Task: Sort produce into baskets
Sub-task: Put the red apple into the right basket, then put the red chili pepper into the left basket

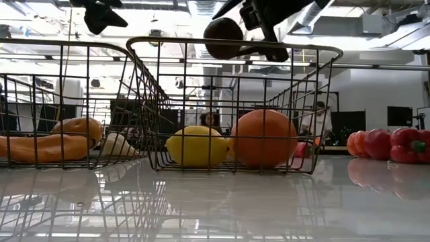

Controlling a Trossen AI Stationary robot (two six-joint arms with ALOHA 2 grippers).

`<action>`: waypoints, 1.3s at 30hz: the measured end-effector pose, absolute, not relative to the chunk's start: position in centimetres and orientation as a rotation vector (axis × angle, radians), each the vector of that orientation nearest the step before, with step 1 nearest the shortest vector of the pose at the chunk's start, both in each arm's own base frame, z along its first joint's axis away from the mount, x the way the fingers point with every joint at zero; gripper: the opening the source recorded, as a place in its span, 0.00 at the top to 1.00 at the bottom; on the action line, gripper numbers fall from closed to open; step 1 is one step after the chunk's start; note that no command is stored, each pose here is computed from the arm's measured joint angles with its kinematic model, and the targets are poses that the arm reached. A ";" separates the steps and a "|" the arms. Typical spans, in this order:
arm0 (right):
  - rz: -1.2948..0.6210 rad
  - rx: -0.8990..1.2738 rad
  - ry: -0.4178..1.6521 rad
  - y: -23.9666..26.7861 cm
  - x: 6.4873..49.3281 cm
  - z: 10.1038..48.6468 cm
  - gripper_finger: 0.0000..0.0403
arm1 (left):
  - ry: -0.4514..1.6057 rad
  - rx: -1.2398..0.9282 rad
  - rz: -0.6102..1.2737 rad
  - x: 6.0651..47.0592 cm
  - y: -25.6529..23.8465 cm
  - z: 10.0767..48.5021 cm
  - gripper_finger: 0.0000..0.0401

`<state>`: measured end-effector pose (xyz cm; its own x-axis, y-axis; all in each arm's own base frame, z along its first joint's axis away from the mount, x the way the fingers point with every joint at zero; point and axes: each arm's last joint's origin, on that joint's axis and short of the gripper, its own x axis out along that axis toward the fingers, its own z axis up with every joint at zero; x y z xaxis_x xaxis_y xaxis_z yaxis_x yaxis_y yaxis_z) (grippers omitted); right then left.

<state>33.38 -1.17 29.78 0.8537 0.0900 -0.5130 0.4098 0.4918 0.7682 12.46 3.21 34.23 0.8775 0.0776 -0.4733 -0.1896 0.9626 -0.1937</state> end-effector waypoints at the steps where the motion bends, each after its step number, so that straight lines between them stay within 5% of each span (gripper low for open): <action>1: -0.209 1.053 0.531 -1.3 33.4 29.8 0.09 | 0.481 -0.239 0.141 12.5 3.2 34.2 0.42; 9: -0.320 1.068 0.584 -3.5 31.8 29.8 0.07 | 0.480 -0.238 0.145 12.5 3.2 34.2 0.42; 26: -0.886 0.967 0.815 -12.5 26.6 26.6 0.07 | 0.471 -0.227 0.261 12.4 3.6 34.3 0.42; 39: -0.929 0.844 1.150 -18.1 26.3 19.8 0.15 | 0.435 -0.221 0.422 13.0 4.2 34.4 0.42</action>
<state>26.25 -18.10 19.79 0.1466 -0.1626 -0.9757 0.9199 0.3850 0.0740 12.96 4.19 34.43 0.8224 0.3470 -0.4508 -0.4400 0.8903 -0.1176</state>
